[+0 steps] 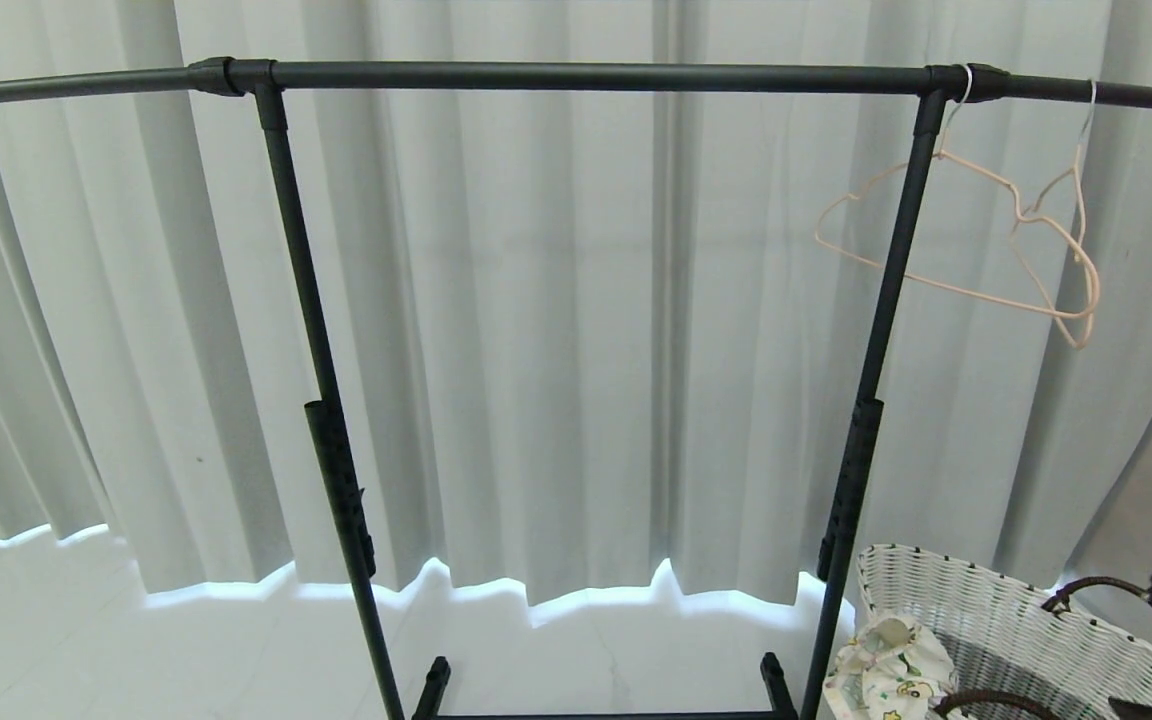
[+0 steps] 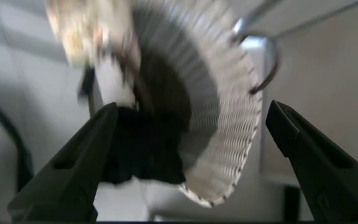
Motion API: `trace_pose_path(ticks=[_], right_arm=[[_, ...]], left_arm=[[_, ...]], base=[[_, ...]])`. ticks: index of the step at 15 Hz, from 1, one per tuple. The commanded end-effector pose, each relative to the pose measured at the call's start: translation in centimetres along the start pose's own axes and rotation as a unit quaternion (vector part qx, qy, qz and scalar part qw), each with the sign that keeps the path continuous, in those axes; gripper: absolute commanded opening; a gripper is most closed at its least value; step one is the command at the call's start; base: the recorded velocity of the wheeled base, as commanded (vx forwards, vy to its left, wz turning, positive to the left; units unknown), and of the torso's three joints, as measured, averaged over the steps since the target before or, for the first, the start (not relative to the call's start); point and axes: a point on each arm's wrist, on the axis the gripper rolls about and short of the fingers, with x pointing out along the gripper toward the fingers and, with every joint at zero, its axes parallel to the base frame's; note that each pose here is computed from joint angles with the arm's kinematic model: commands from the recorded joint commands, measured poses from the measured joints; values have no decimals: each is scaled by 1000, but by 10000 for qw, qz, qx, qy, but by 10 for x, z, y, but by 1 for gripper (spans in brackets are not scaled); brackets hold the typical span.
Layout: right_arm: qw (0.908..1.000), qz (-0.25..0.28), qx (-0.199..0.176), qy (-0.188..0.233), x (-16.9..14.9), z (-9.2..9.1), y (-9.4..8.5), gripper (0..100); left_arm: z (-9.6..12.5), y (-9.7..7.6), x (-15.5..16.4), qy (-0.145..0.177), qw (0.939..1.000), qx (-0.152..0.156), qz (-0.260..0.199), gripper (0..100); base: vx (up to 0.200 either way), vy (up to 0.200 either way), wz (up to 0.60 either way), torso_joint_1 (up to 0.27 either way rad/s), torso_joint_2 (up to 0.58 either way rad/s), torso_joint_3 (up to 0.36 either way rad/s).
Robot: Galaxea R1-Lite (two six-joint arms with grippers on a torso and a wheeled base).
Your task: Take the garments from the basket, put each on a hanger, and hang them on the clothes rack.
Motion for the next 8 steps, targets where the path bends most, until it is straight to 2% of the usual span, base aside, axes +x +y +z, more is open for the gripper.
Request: trace_pose_path(ticks=[1,5,8], right_arm=[[9882,757,-505,1228,41,-23,13,100],[9782,1087,-606,1663,47,-42,26,100],[9817,967,-570,1537,63,-40,23,100]], left_arm=[[0,0,0,-1,10000,2,1,100],[0,0,0,-1,10000,2,-6,100],[0,0,0,-1,10000,2,1,100]], base=[[0,0,0,0,0,0],[0,0,0,0,0,0],[0,0,0,0,0,0]])
